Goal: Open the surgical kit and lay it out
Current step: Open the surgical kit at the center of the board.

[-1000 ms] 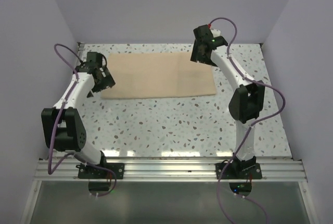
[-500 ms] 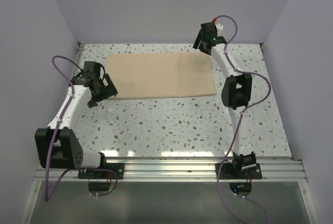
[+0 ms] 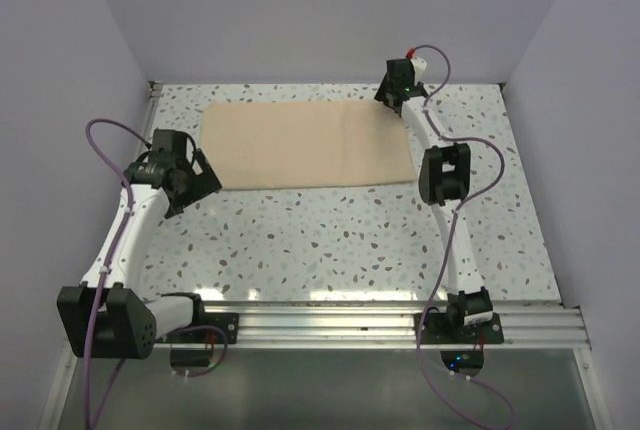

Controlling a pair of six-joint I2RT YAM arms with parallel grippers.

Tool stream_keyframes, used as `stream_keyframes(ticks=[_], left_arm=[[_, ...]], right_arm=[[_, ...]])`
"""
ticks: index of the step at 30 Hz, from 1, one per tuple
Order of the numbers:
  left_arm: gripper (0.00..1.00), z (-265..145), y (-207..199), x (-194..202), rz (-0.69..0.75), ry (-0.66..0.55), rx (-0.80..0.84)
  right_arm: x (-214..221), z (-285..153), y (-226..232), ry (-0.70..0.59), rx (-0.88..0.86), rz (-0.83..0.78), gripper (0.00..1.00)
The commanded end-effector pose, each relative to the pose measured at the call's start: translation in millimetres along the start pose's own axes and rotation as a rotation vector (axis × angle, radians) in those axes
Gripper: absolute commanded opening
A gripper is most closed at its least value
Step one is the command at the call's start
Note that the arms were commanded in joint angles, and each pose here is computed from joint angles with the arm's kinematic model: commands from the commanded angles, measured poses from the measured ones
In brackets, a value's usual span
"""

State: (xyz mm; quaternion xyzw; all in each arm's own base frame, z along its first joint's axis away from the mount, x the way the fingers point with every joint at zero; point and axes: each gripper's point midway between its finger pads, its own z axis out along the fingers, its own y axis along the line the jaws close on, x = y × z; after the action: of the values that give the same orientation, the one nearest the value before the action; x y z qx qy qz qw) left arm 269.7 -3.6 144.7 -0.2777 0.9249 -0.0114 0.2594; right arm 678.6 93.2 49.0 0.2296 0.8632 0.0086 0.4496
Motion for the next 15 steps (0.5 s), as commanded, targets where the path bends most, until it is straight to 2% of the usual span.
stream_keyframes(ticks=[1, 6, 9, 10, 12, 13, 15], left_arm=[[1.0, -9.3, 8.6, 6.6, -0.017, -0.011, -0.02], [1.0, -16.0, 19.2, 10.9, -0.005, -0.016, -0.053], [1.0, -20.6, 24.3, 10.1, 0.0, -0.031, -0.069], [1.0, -20.6, 25.2, 10.6, 0.006, -0.032, -0.07], [1.0, -21.9, 26.7, 11.6, 0.008, -0.031, -0.074], [1.0, -22.3, 27.0, 11.8, 0.01, -0.03, -0.075], [1.0, -22.7, 28.5, 14.0, 0.013, -0.022, -0.08]], right_arm=[[-21.8, -1.2, 17.0, -0.078, -0.049, 0.019, 0.65], [-12.4, 6.0, 8.2, -0.067, -0.017, 0.001, 0.6], [-5.4, 8.1, 6.1, -0.051, -0.011, 0.008, 0.47], [-4.3, 8.9, 5.8, -0.05, -0.011, 0.011, 0.39], [-2.3, 9.0, 4.1, -0.044, -0.004, 0.009, 0.32], [-2.1, 8.7, 3.5, -0.042, -0.001, 0.008, 0.21], [0.0, 9.5, -0.8, -0.033, 0.011, 0.004, 0.12]])
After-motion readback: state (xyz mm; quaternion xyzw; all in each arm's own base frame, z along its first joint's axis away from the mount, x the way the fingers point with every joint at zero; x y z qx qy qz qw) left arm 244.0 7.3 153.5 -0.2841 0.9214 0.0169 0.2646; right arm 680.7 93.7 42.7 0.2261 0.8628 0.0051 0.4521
